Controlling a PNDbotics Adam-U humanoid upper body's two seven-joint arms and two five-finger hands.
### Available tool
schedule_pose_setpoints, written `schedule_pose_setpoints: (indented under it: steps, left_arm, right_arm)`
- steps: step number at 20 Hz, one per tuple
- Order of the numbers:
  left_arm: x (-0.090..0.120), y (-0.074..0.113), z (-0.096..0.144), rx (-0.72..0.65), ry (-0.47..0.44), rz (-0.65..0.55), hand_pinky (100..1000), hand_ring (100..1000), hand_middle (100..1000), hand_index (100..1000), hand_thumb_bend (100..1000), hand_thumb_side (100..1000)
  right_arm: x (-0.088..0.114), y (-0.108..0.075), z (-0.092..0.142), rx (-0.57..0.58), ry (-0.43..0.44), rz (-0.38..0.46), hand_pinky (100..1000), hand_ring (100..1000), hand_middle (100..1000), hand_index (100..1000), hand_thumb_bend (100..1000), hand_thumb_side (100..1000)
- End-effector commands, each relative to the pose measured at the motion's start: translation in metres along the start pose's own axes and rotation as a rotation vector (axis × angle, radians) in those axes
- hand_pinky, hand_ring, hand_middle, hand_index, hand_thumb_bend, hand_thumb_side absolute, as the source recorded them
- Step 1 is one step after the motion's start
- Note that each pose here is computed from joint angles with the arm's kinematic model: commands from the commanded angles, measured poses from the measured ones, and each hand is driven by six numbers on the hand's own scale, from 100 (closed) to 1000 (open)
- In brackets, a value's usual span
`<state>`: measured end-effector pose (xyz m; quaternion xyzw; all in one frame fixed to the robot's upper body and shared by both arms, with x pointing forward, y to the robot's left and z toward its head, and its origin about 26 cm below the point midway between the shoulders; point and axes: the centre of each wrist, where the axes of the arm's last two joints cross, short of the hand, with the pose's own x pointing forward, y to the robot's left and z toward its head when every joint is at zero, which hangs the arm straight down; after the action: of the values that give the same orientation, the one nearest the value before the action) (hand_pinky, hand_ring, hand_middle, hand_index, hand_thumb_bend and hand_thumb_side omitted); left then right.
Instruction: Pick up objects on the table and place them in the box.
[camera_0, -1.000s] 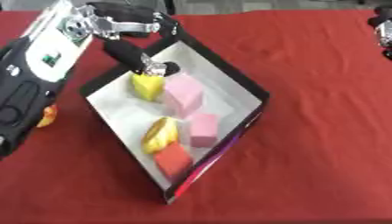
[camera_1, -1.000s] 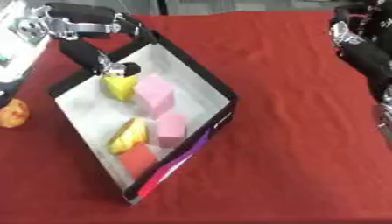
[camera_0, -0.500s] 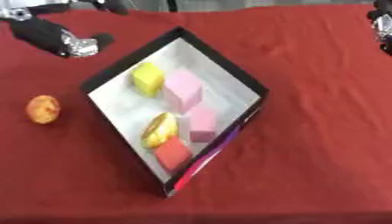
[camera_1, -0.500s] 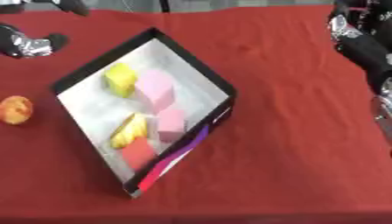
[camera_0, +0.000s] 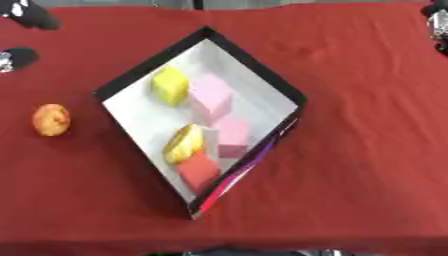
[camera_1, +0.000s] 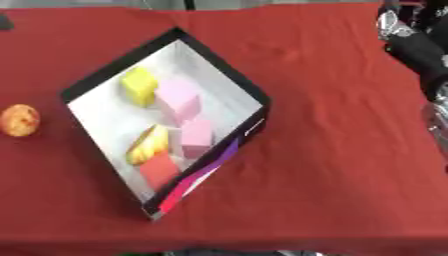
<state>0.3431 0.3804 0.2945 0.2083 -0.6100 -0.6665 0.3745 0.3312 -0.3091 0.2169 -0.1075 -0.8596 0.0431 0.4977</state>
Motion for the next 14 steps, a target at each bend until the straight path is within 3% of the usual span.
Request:
schedule_pose_setpoints:
  steps: [1, 9, 14]
  left_arm:
    - [-0.001, 0.009, 0.020, -0.018, 0.059, -0.025, 871, 861, 837, 888, 265, 818]
    - [-0.014, -0.013, 0.029, -0.093, 0.155, 0.005, 877, 870, 837, 894, 372, 800]
    - [-0.022, -0.026, 0.026, -0.123, 0.213, -0.003, 870, 871, 834, 887, 428, 694]
  right_arm:
    - [0.012, -0.007, -0.003, -0.006, -0.037, 0.023, 956, 717, 662, 811, 100, 144]
    - [0.009, -0.003, -0.003, 0.007, -0.026, 0.020, 955, 716, 661, 810, 100, 144]
    - [0.007, 0.003, -0.001, 0.035, -0.015, 0.025, 955, 715, 660, 810, 100, 151]
